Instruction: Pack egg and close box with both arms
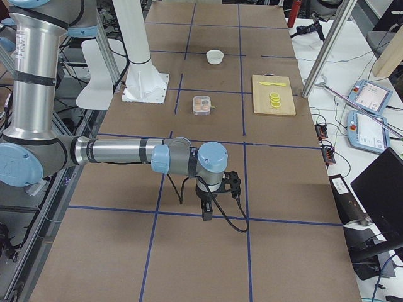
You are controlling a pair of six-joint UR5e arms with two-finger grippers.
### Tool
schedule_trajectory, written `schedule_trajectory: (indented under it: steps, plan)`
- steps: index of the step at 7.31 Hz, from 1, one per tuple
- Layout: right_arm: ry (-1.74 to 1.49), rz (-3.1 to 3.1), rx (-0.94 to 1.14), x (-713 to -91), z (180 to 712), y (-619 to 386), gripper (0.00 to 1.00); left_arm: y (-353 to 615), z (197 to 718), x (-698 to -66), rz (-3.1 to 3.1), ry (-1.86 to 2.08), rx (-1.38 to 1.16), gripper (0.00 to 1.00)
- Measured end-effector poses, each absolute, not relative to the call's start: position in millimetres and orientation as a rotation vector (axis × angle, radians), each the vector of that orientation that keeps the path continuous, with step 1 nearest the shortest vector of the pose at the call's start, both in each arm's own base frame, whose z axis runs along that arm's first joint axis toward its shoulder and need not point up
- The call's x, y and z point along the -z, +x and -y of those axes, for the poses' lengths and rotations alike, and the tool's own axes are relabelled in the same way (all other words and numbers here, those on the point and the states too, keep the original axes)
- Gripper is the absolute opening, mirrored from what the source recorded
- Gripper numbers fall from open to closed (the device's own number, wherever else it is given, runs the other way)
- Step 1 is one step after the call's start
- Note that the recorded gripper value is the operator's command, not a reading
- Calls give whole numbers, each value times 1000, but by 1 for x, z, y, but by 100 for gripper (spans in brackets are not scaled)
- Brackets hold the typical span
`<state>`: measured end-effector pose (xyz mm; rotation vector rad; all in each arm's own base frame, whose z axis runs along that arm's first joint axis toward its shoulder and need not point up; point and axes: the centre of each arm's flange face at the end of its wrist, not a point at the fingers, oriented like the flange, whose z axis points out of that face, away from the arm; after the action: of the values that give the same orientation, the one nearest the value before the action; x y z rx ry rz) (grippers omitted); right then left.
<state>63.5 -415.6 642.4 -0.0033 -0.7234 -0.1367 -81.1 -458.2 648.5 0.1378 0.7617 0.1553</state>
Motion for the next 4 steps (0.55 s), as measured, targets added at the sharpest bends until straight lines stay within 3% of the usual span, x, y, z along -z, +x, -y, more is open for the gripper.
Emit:
schedule_trajectory:
  steps: [4]
  plan:
    - [-6, 727, 134, -644, 415, 63, 100, -81, 459, -647, -764, 141, -156, 100]
